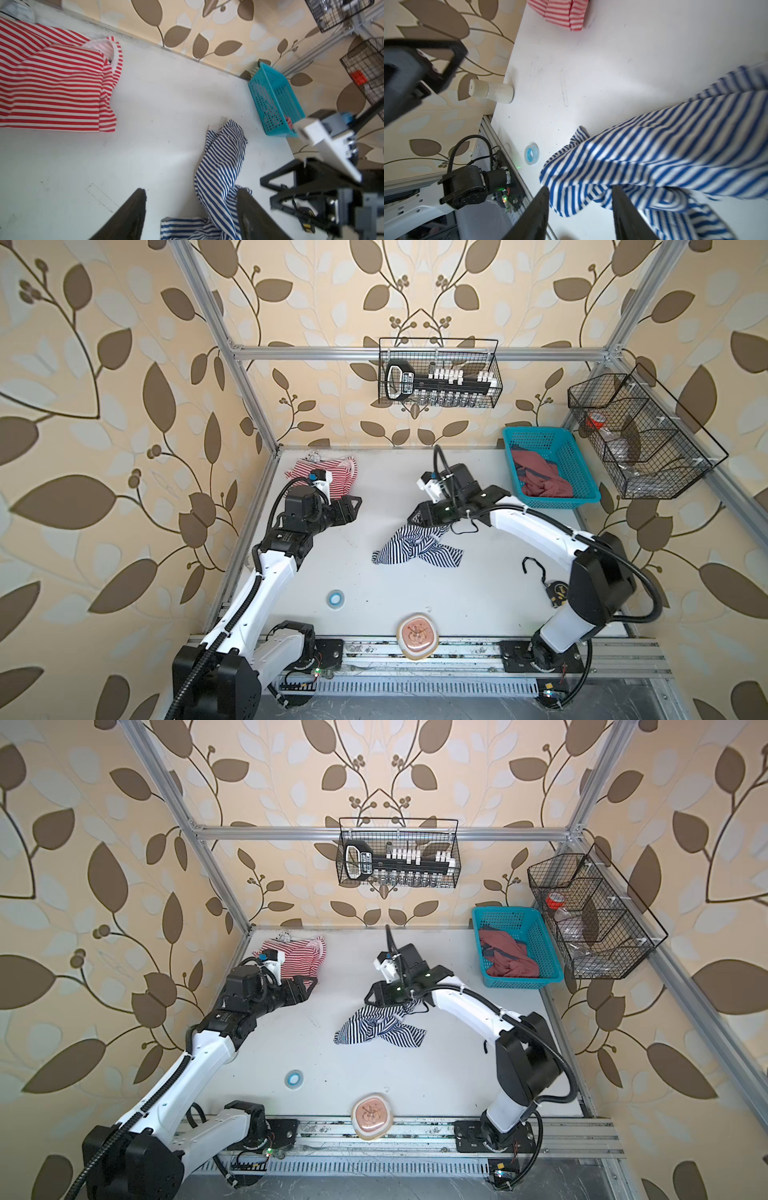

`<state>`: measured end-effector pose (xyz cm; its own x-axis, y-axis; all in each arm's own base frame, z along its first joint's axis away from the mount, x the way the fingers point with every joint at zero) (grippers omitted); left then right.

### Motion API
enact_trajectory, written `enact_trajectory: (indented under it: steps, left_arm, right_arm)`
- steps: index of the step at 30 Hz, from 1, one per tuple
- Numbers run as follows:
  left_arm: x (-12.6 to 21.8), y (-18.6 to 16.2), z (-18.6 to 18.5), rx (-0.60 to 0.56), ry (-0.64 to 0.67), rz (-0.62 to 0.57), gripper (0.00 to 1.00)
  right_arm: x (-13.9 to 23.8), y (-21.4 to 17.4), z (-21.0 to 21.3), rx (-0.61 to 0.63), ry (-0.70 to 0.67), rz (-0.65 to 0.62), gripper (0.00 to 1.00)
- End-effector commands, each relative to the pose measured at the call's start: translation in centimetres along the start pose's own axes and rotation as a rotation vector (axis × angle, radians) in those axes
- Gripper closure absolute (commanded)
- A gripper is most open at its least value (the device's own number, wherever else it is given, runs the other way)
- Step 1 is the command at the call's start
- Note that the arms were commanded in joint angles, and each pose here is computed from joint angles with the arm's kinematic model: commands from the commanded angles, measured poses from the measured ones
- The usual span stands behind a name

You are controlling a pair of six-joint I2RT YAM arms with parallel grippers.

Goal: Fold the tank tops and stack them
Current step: 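Lower the blue striped top onto the table center with the right gripper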

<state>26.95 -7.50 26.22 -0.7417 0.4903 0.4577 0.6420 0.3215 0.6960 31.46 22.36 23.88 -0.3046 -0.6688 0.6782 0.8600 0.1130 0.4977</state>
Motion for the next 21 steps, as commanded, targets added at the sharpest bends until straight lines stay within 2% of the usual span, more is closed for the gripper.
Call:
enact_trajectory:
  steps: [1,4,7,10,14,18,21]
  left_arm:
    - [-0.8,-1.0,-2.1,-0.017,-0.071,0.115,0.37]
    - [-1.8,-2.8,-3.7,-0.047,-0.093,0.249,0.41]
    - [-2.1,-4.3,-5.4,-0.094,-0.101,0.348,0.42]
    - [-2.0,-5.0,-6.7,-0.117,-0.128,0.386,0.40]
    - [-2.5,-5.6,-8.5,-0.145,-0.171,0.442,0.35]
    - [-3.8,-7.0,-8.9,-0.179,-0.120,0.529,0.34]
    - [-5.0,-7.9,-8.3,-0.160,-0.093,0.565,0.33]
  right_arm:
    - [3.7,0.0,-4.0,-0.060,-0.108,-0.092,0.46]
    - [5.3,-1.3,-8.0,-0.149,-0.220,-0.073,0.54]
    - [5.5,-3.4,-9.7,-0.177,-0.272,-0.034,0.58]
    - [4.2,-5.9,-10.1,-0.167,-0.318,0.051,0.56]
    - [1.7,-9.2,-9.8,-0.172,-0.258,0.171,0.56]
    - [-0.6,-11.1,-7.9,-0.096,-0.228,0.246,0.51]
    - [-2.0,-11.7,-7.9,-0.094,-0.211,0.267,0.46]
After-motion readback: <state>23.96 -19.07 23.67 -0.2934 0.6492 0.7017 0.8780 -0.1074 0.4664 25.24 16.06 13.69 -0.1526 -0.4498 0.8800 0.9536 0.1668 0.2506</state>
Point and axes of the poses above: each gripper's point midway between its finger pads, its own x axis back along the fingers, its own z axis along the line the jaws close on, y = z × x, the point moved 8 cm from there along x, back along the fingers, and after that the axes turned 1 degree about x, right-handed, at the moved point
